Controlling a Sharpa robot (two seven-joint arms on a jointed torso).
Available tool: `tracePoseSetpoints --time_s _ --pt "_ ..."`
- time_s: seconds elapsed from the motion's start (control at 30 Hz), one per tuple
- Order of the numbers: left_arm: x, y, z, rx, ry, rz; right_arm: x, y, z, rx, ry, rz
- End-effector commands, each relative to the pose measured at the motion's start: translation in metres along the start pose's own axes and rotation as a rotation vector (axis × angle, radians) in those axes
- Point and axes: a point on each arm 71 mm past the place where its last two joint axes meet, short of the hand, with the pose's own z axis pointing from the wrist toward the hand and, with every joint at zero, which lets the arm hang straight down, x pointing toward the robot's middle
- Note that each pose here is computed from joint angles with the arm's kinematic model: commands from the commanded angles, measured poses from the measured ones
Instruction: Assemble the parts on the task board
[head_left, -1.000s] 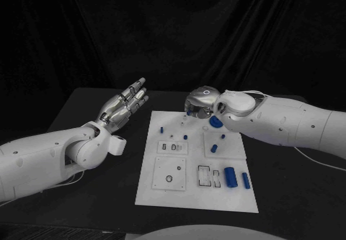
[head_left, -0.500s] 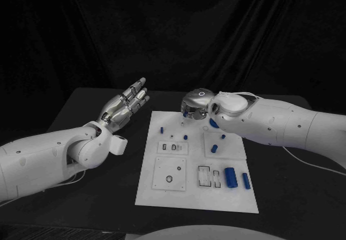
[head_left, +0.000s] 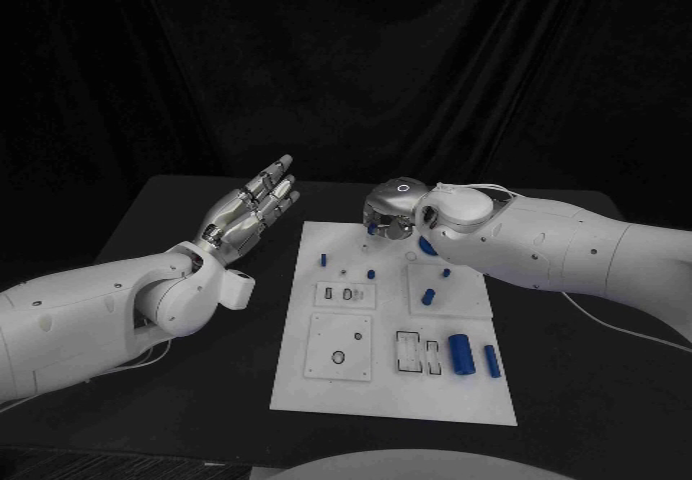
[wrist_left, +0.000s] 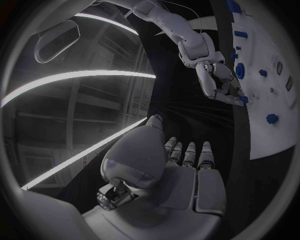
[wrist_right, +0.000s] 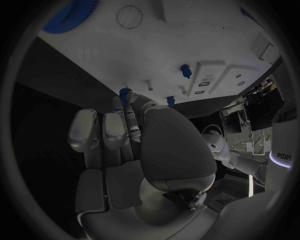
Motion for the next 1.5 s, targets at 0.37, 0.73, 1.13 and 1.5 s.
tracePoseSetpoints --time_s 0.37,0.73,1.13,1.5 --pt "0.0026 -0.0036 0.0023 0.047 0.020 -0.012 0.008 0.000 0.003 0.018 0.029 0.003" --pt "0.0020 -0.0027 0.0030 0.042 0.022 -0.013 0.011 -0.004 0.002 0.042 0.041 0.004" --pt "-0.0030 -0.0031 -0.0006 0.032 0.011 -0.008 -0.011 -0.018 -0.013 0.045 -0.135 -0.004" --pt "-0.0071 -0.0043 -0.0044 0.032 -0.004 0.001 -0.043 -0.050 -0.055 0.106 -0.138 -0.011"
